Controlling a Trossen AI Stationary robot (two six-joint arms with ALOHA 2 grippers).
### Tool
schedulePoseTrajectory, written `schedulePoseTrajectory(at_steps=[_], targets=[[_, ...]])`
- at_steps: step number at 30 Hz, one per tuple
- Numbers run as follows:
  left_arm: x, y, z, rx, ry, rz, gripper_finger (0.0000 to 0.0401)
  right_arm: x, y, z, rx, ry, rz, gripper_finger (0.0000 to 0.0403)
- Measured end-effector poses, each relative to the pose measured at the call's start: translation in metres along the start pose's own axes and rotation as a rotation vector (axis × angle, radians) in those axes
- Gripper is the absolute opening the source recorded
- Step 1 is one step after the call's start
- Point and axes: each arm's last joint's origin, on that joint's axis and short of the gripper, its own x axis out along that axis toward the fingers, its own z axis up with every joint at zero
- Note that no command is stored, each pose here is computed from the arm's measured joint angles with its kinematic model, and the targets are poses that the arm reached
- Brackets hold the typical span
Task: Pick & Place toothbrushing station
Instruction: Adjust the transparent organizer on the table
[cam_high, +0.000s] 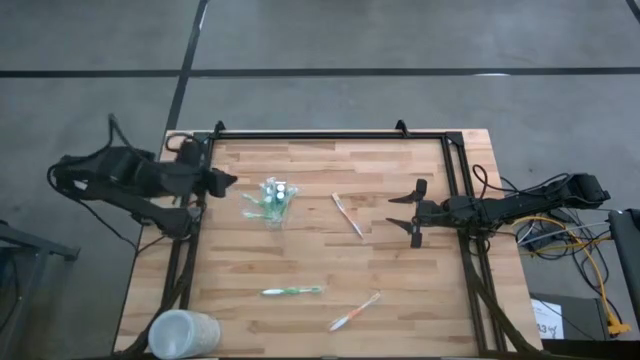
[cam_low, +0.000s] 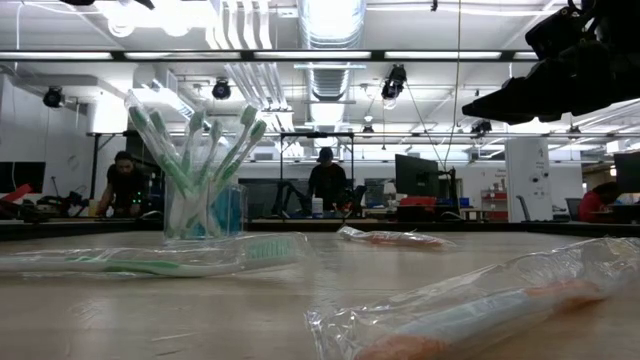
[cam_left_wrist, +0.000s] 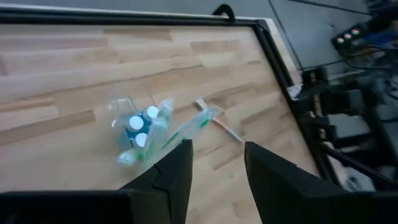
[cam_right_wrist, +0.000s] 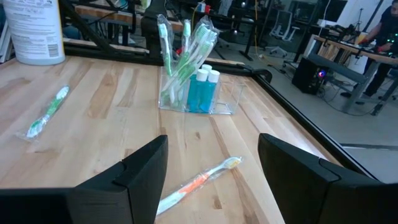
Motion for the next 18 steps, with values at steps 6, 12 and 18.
schedulePoseTrajectory(at_steps=[6, 12, 18], targets=[[-0.002, 0.005, 0.009, 0.035, 0.042, -0.025, 0.0149, 0.0, 0.0, 0.0, 0.0, 0.0, 0.0, 0.0244], [0.009, 0.001, 0.019, 0.014, 0.047, -0.025, 0.0149, 0.0, 0.0, 0.0, 0.0, 0.0, 0.0, 0.0244], [0.033, -0.002, 0.031, -0.021, 0.083, 0.03, 0.0149, 0.0, 0.0, 0.0, 0.0, 0.0, 0.0, 0.0244]])
